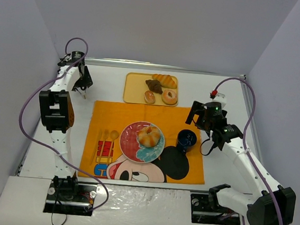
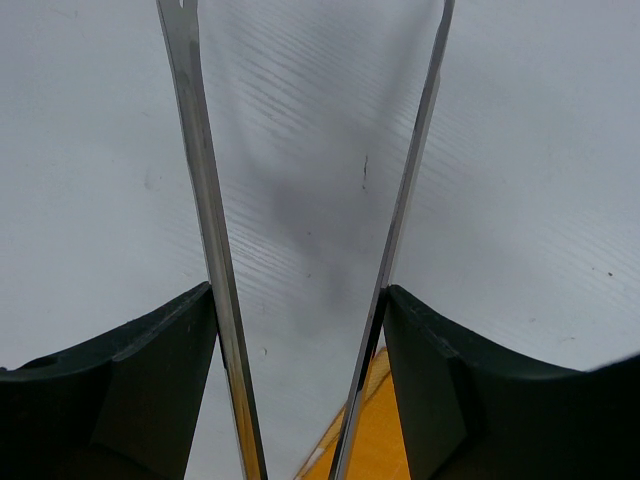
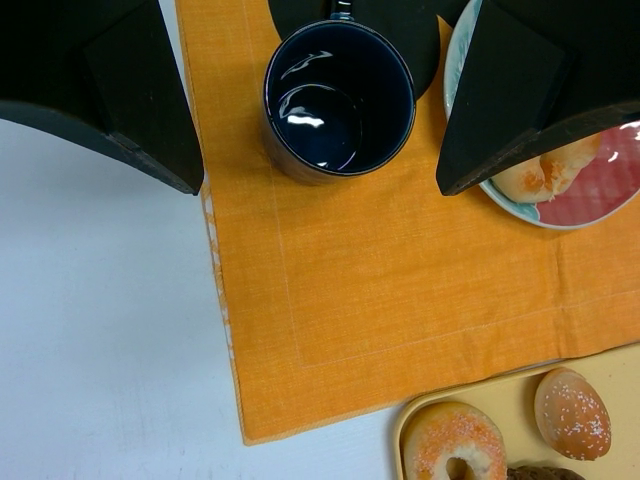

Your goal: Place the bread

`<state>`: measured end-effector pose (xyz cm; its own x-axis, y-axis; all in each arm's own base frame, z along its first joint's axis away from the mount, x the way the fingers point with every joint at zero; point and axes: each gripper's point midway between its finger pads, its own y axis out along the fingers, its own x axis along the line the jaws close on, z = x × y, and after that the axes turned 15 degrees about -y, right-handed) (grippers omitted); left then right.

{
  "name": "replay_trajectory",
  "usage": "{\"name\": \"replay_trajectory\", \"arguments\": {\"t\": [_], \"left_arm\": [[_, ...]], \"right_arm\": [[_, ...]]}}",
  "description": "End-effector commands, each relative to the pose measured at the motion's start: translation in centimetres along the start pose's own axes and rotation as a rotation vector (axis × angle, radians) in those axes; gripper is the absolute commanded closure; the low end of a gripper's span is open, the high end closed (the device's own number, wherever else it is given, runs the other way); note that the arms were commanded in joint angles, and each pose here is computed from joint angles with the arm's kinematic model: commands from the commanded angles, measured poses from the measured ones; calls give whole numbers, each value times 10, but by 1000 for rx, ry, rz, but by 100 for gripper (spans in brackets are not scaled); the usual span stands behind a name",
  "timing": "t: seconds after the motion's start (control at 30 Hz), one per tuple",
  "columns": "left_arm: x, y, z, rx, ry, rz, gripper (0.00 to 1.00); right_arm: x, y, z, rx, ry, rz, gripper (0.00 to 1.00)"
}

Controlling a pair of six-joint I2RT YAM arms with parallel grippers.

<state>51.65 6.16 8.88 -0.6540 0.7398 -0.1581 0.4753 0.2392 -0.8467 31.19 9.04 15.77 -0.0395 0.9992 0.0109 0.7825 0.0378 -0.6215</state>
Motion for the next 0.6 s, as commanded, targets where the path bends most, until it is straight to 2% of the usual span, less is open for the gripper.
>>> {"name": "replay_trajectory", "arguments": {"t": [0.0,0.27,0.57], "left_arm": [[-14,-16,-29,-77,-53,70,39],[-10,-6,-15,-32,-49,60,39],[-2,0,-2,-4,-40,36,30]], "right_arm": [[3,8,-7,-28,4,-10,0],[4,9,-7,-28,5,-18,0],[7,9,-5,-27,5,-31,0]]}}
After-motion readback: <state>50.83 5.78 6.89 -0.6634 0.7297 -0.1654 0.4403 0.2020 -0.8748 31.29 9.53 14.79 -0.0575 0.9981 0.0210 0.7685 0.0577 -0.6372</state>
